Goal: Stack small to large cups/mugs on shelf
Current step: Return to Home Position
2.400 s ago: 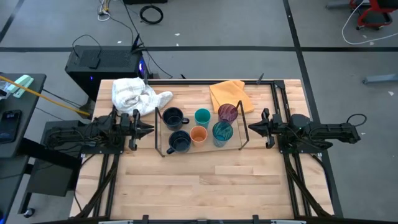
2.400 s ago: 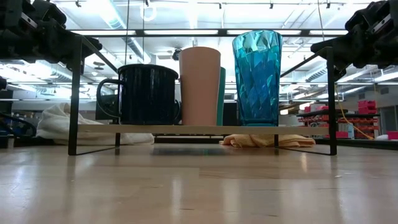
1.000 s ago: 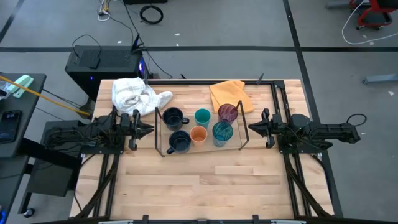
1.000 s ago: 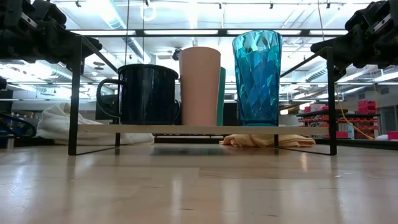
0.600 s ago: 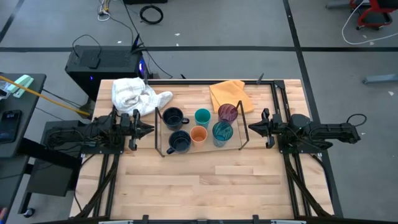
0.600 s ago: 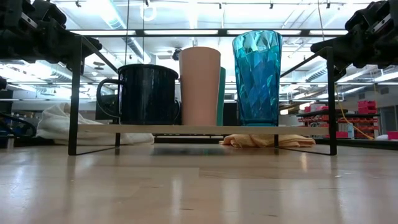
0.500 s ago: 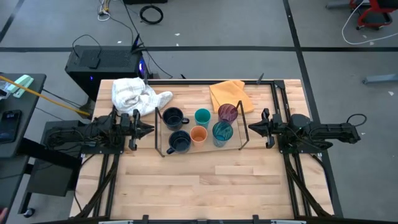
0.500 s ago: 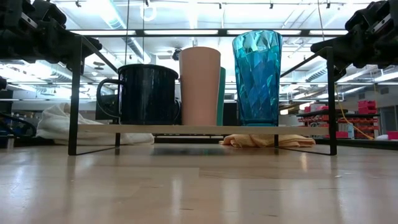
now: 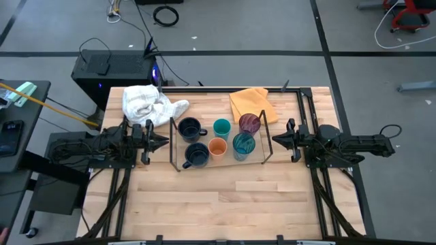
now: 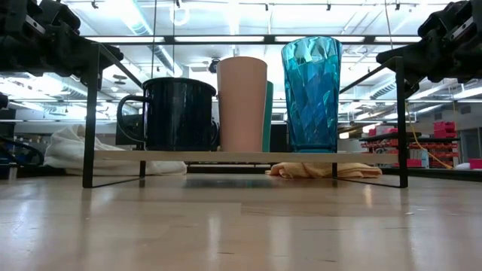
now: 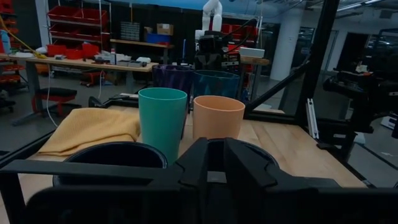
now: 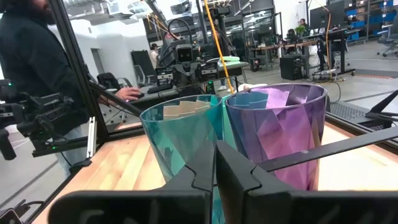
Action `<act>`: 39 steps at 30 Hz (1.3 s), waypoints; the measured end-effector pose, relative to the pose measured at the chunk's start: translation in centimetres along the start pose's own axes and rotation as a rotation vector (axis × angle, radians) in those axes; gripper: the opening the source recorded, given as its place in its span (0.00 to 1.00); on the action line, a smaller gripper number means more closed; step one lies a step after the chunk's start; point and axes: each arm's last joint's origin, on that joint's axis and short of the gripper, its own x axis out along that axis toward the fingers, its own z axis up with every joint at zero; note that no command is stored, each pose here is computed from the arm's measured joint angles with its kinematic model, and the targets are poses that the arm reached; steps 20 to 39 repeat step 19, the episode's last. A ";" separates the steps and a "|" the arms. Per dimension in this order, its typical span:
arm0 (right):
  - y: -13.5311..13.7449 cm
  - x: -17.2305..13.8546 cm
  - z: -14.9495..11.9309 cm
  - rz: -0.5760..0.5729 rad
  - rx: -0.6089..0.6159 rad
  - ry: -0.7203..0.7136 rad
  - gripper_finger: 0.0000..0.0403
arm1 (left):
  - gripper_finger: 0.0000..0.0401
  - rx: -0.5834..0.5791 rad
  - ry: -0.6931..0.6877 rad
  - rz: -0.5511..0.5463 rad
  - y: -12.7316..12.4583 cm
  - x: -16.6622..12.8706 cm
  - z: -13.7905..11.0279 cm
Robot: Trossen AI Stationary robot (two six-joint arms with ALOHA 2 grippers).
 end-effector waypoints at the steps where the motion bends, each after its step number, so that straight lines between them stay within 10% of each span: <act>1: 0.0 0.0 0.0 0.000 0.000 0.000 0.06 | 0.15 0.000 0.000 0.000 0.0 0.0 0.0; 39: 0.0 0.0 0.0 0.000 0.000 0.000 0.06 | 0.16 0.000 0.000 0.000 0.0 0.0 0.0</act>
